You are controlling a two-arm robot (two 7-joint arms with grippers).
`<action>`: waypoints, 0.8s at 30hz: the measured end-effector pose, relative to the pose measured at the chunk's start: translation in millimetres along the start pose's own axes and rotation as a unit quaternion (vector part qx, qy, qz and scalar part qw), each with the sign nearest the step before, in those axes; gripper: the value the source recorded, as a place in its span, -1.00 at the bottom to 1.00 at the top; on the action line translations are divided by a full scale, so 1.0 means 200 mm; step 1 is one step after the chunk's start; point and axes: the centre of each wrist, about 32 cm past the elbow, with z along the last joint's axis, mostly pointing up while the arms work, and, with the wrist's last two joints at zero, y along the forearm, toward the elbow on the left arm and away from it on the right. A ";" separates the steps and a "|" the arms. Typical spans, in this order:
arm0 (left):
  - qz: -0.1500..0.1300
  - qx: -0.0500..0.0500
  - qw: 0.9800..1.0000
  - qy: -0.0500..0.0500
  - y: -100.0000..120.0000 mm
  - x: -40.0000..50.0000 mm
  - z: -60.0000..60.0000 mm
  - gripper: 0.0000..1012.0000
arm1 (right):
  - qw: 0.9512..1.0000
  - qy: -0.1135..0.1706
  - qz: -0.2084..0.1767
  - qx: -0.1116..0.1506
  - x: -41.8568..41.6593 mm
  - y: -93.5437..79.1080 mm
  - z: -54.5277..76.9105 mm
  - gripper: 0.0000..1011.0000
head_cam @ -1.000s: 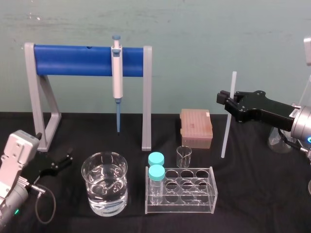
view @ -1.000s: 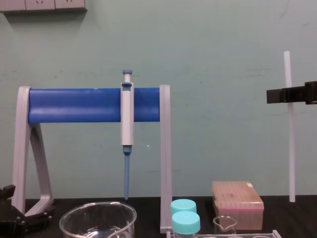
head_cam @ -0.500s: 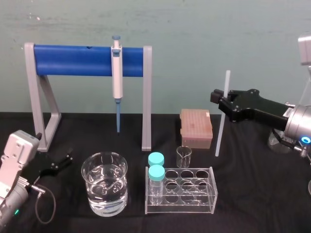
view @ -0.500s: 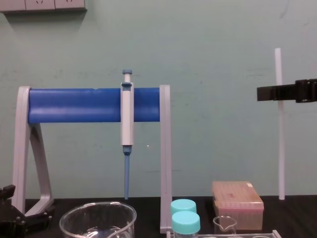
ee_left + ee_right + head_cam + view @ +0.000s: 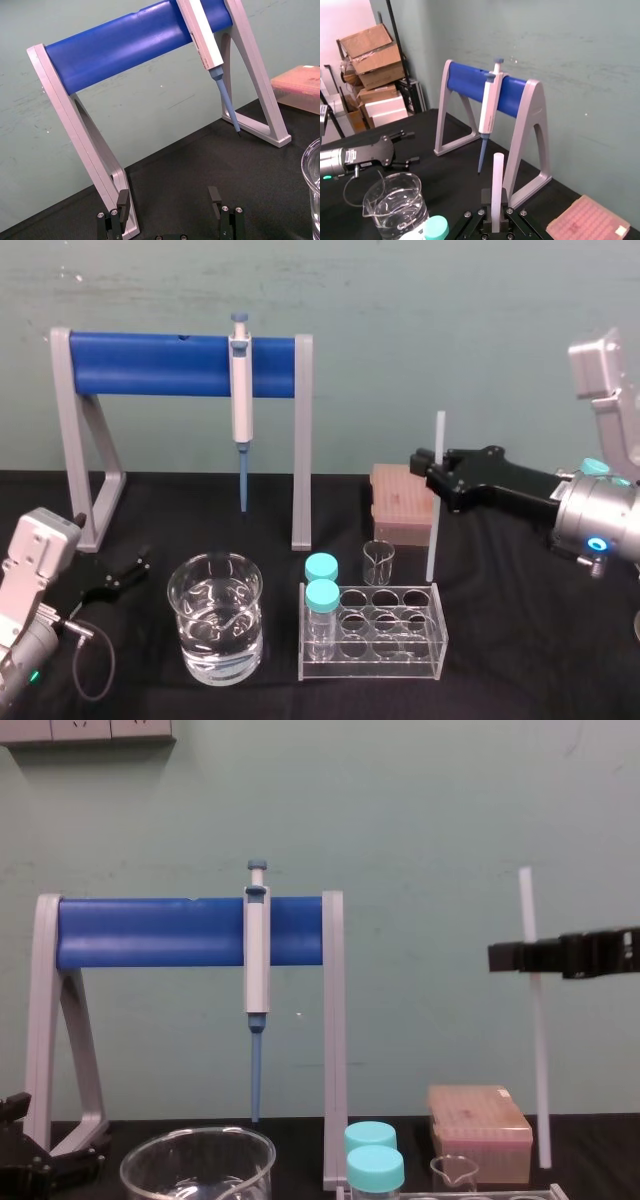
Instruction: Pick up the stirring rod with one hand, then place it down.
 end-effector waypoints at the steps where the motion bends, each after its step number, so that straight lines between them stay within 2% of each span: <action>1: 0.000 0.000 1.000 0.000 0.00 0.000 0.00 0.98 | 1.000 0.001 0.002 -0.002 0.000 0.01 -0.01 -0.85; 13: 0.000 0.000 1.000 0.000 0.00 0.000 0.00 0.99 | 1.000 0.009 0.011 -0.023 -0.005 0.08 -0.08 -0.85; 24: 0.000 0.000 1.000 0.000 0.00 0.000 0.00 0.99 | 0.999 0.019 0.012 -0.046 0.016 0.12 -0.17 -0.85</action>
